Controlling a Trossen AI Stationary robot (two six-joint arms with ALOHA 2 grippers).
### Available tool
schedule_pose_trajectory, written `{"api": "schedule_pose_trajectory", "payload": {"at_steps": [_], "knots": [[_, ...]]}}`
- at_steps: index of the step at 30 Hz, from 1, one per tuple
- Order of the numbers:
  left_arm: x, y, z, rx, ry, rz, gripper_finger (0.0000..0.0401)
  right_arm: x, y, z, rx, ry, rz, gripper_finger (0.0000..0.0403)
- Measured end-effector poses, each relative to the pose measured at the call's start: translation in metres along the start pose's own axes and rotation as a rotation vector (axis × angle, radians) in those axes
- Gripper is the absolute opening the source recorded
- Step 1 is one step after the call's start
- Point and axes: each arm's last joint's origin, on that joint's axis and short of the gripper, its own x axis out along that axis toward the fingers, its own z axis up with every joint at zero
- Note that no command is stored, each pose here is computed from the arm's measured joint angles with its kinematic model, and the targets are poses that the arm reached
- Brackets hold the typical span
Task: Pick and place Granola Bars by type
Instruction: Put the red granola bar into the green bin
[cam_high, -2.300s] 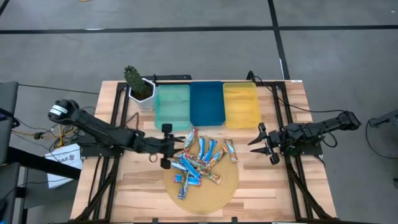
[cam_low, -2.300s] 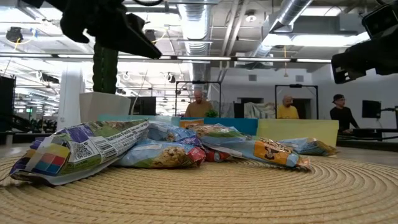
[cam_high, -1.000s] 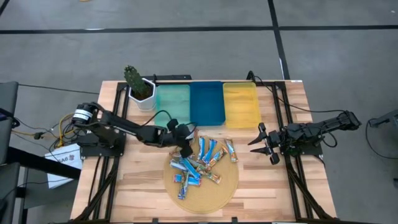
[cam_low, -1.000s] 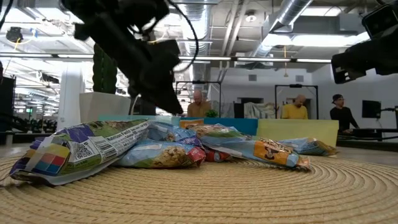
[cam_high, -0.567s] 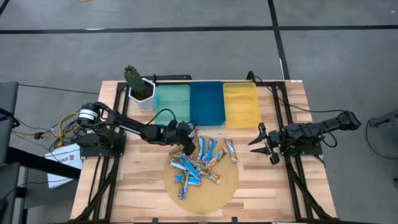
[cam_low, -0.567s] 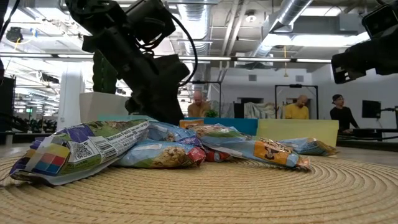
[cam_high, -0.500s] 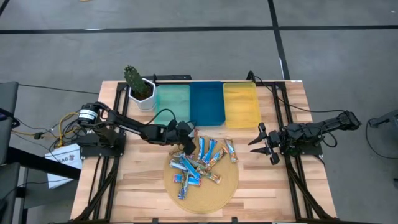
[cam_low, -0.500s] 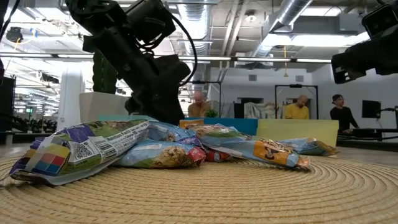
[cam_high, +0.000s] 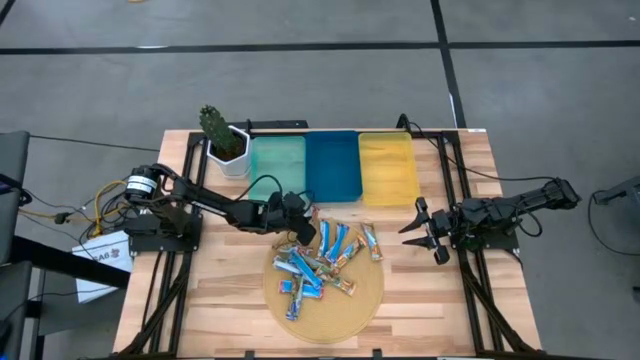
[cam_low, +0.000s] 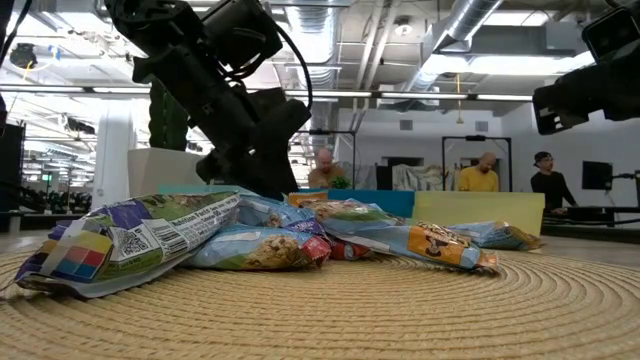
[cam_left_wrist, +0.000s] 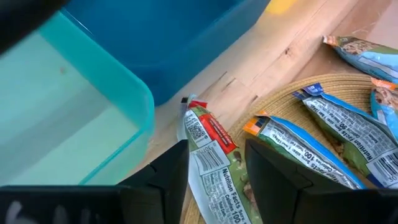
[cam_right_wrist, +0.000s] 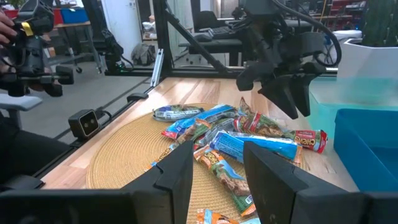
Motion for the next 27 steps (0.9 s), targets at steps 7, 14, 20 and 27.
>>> {"api": "schedule_pose_trajectory", "payload": {"at_steps": [7, 14, 20, 27], "knots": [[0.000, -0.001, -0.002, -0.048, 0.036, -0.036, 0.0213, 0.000, 0.000, 0.000, 0.000, 0.000, 0.000, 0.0133], [0.012, -0.009, -0.009, -0.032, 0.096, -0.038, 0.0228, 0.000, 0.000, 0.000, 0.000, 0.000, 0.000, 0.0134], [0.035, -0.025, -0.006, 0.009, 0.113, -0.053, 0.0222, 0.000, 0.000, 0.000, 0.000, 0.000, 0.000, 0.0133], [0.041, -0.028, -0.003, 0.025, 0.144, -0.014, 0.0211, 0.000, 0.000, 0.000, 0.000, 0.000, 0.000, 0.0133]]}}
